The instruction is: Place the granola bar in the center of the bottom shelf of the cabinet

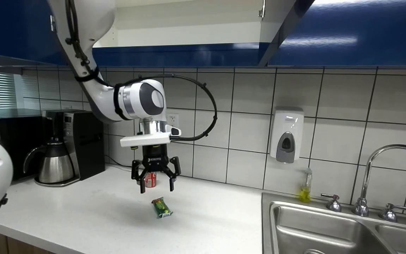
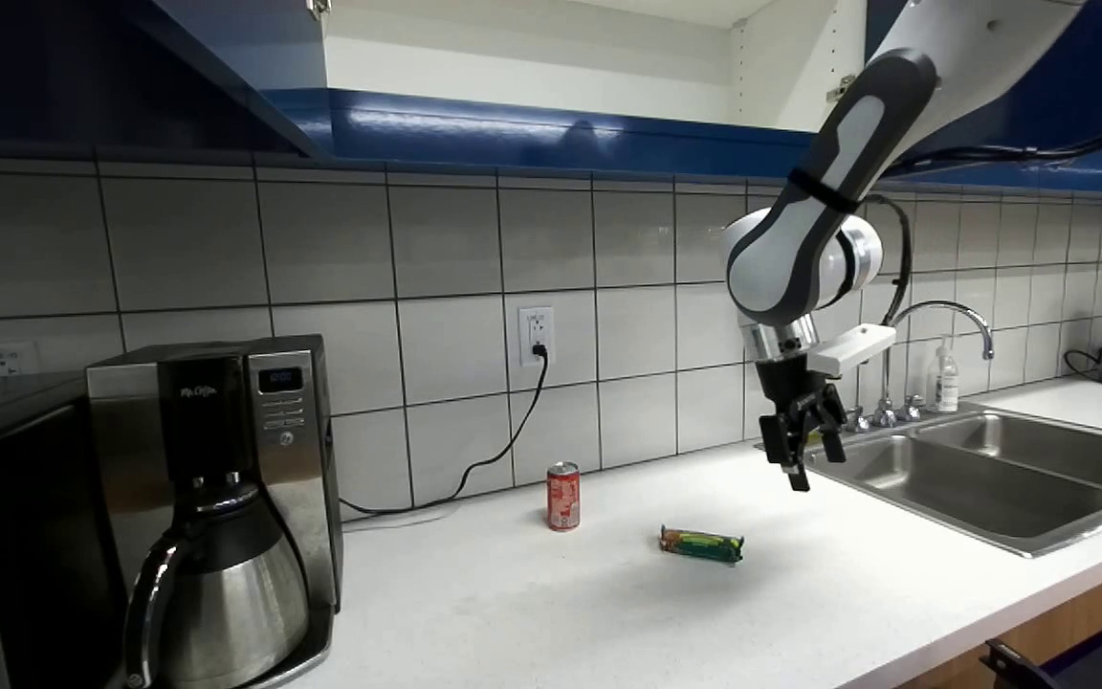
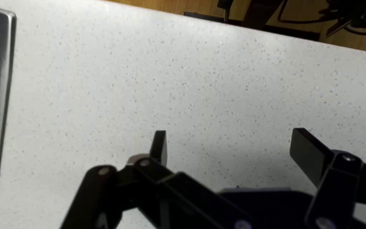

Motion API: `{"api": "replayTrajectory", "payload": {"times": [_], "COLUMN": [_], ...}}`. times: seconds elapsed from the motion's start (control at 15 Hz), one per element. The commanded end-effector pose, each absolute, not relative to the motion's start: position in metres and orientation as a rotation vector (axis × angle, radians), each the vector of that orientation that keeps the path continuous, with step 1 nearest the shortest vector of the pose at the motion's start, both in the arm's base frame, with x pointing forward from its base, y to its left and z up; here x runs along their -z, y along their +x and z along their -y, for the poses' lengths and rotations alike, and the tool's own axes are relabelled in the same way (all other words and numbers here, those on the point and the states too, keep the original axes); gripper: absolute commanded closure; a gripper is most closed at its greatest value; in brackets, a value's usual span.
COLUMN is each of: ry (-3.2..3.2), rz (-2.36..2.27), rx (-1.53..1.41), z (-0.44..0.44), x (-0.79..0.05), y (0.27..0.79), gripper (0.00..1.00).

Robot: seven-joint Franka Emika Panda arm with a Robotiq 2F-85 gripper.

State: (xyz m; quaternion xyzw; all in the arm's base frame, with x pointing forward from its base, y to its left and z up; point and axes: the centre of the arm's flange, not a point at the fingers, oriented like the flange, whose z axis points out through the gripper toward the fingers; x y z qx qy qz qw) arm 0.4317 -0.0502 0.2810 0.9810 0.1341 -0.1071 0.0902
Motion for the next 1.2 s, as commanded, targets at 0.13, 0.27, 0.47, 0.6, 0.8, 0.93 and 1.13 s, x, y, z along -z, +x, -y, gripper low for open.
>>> {"api": "replayTrajectory", "payload": {"times": [0.13, 0.27, 0.47, 0.6, 0.8, 0.93, 1.13], "ry": [2.876, 2.871, 2.872, 2.868, 2.846, 2.820, 2.780], "rz": [-0.548, -0.559, -0.559, -0.574, -0.614, -0.677, -0.749], "rx": [0.266, 0.258, 0.235, 0.231, 0.244, 0.275, 0.292], "z": [0.027, 0.025, 0.023, 0.019, 0.015, 0.010, 0.001], "x": [-0.244, -0.237, -0.225, -0.214, -0.194, -0.181, -0.162], "y": [0.492, 0.509, 0.531, 0.544, 0.558, 0.564, 0.571], "gripper": [0.00, 0.00, 0.00, 0.00, 0.00, 0.00, 0.00]}}
